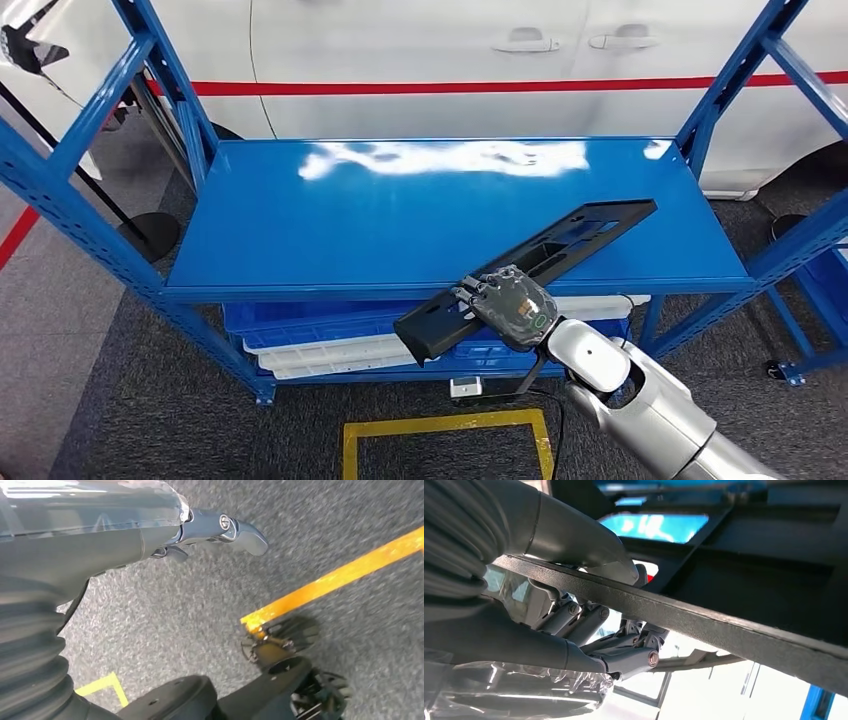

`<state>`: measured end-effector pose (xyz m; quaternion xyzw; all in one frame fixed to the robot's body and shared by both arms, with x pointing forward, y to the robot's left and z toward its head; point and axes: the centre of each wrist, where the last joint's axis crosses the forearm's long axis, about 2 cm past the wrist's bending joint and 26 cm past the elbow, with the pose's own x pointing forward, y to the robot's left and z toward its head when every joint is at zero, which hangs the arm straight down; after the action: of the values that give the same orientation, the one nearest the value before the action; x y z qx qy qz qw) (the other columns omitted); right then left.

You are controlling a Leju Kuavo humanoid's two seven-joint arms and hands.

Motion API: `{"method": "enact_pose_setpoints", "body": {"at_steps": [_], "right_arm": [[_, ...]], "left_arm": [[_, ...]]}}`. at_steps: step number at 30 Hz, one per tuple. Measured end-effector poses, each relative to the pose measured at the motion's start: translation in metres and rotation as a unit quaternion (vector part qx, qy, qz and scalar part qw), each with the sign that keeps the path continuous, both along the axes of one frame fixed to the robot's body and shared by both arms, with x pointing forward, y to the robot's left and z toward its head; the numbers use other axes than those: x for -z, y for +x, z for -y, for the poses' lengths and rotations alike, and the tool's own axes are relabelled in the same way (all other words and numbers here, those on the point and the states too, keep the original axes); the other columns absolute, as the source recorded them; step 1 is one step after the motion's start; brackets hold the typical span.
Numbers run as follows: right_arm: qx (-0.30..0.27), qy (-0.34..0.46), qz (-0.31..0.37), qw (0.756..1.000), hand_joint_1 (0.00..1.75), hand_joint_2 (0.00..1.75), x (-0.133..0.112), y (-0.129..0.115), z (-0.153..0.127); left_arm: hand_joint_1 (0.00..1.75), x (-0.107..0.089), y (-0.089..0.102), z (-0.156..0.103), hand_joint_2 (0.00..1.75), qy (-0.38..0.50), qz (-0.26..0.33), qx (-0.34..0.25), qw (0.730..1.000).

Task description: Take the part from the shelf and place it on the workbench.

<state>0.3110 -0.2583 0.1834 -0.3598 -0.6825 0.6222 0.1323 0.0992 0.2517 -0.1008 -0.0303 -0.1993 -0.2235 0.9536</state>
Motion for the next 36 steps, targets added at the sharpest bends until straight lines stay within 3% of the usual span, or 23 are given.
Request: {"method": "enact_pose_setpoints", "body": {"at_steps": [23, 36], "right_arm": [[0.002, 0.0, 0.008, 1.0, 1.75, 1.75, -0.002, 0.009, -0.012], [0.031, 0.008, 0.024, 0.999, 1.75, 1.75, 0.015, -0.002, -0.009]], "left_arm": [[0.0, 0.002, -0.008, -0.002, 1.75, -0.001, 0.001, -0.01, 1.0], [0.0, 0.001, -0.006, 0.0, 1.75, -0.005, 0.001, -0.004, 1.0]]}}
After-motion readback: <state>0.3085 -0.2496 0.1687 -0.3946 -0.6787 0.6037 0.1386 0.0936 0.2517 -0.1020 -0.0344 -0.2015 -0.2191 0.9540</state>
